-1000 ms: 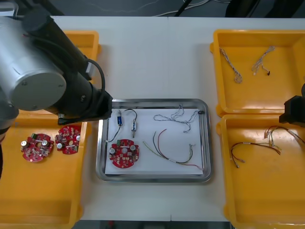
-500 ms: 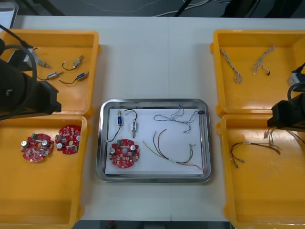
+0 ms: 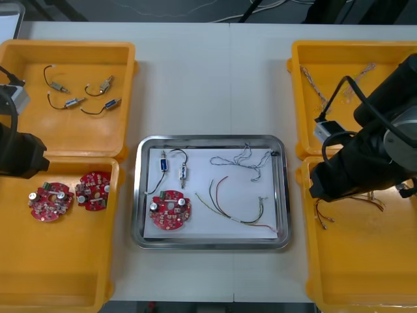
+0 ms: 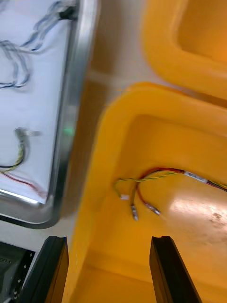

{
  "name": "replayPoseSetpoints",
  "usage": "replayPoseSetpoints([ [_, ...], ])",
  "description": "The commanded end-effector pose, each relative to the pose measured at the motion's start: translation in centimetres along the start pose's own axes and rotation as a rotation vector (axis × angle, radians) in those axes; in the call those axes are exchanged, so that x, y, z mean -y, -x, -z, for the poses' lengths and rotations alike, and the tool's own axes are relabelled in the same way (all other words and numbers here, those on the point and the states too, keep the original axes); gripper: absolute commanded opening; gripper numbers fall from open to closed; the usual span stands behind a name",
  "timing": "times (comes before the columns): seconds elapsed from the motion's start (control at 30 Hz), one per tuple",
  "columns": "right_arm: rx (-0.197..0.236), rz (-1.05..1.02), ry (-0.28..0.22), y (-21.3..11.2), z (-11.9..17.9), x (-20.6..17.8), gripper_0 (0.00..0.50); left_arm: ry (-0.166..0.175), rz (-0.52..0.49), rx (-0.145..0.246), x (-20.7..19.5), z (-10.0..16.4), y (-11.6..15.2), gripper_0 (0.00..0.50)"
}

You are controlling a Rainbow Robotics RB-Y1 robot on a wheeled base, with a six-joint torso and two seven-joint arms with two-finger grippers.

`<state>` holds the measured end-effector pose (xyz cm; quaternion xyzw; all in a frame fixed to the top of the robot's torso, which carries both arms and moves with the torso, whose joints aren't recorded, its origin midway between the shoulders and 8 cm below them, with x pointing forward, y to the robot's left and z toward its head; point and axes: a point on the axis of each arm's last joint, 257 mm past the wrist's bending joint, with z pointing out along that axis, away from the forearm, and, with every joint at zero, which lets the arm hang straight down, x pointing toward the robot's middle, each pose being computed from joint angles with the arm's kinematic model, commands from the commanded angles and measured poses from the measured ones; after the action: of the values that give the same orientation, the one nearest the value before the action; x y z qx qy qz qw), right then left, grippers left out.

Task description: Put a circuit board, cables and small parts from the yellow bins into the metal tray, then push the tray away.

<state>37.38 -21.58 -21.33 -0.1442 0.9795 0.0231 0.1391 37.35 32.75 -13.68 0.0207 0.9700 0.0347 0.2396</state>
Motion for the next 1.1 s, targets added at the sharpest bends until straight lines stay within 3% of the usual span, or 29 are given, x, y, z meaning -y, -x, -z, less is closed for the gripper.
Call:
replayPoseSetpoints([
  [0.03, 0.025, 0.124, -0.029, 1.2, 0.9, -2.1, 0.500, 0.040, -0.020, 0.032, -1.5, 0.0, -0.3, 0.500],
  [0.17, 0.032, 0.179, -0.018, 1.4, 0.4, -3.9, 0.500, 0.031, -0.010, 0.050, -1.6, -0.3, -0.1, 0.500],
  [0.23, 0.038, 0.227, -0.009, 1.8, 0.2, -5.5, 0.500, 0.007, 0.008, 0.087, -1.5, -0.5, 0.4, 0.500],
  [0.33, 0.040, 0.283, -0.008, 2.1, 0.2, -7.2, 0.500, -0.009, 0.015, 0.103, -1.5, -0.9, 0.6, 0.500],
  [0.7, 0.056, 0.551, 0.002, 2.7, -0.8, -14.3, 0.500, 0.027, -0.004, 0.089, -2.4, -1.0, 0.2, 0.500],
  [1.1, 0.079, 0.710, 0.033, 2.6, -3.1, -20.3, 0.500, 0.028, -0.007, 0.090, -2.5, -1.0, 0.2, 0.500],
])
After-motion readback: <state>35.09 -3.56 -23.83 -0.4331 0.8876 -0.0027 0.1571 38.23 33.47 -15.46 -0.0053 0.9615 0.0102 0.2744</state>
